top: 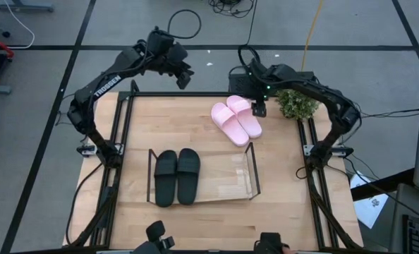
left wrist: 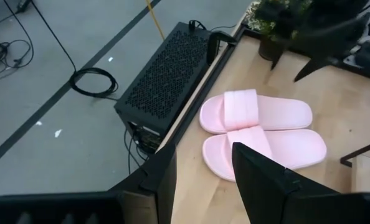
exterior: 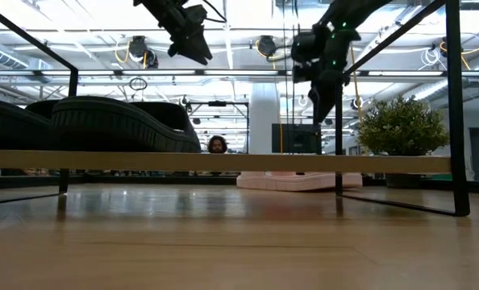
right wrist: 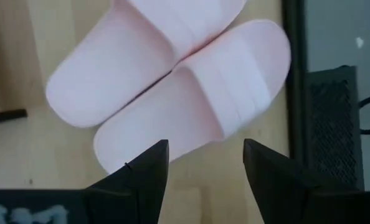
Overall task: Pick and place slides into the shelf
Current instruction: Put the right pink slides on the shelf
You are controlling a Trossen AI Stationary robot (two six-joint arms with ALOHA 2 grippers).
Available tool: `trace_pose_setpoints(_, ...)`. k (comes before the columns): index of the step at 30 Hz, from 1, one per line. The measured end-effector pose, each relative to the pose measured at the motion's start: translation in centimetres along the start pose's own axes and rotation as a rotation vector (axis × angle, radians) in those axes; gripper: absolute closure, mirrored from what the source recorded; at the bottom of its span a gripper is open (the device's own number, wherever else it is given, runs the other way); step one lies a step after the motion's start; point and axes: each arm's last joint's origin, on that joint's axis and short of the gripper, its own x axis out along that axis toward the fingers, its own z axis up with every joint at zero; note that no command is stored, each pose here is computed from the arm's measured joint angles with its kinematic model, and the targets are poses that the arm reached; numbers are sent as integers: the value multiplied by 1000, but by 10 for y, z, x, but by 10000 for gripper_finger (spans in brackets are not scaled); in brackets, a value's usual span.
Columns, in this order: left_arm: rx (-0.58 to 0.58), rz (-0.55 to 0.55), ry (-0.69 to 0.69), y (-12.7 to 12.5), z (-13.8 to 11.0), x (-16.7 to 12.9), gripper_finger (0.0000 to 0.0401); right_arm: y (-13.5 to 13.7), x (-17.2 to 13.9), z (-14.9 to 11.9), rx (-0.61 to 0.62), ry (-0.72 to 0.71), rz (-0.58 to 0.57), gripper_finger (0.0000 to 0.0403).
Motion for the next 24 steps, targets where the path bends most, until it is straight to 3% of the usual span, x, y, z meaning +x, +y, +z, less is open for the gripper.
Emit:
trace_pose_setpoints(13,-5,-4,2,-1,0,0,252,-6,46,10,-28,84,23,206)
trace_pose_setpoints(24,-1,-3,1,-1,0,0,252,-12,65,14,-39,138,-57,207)
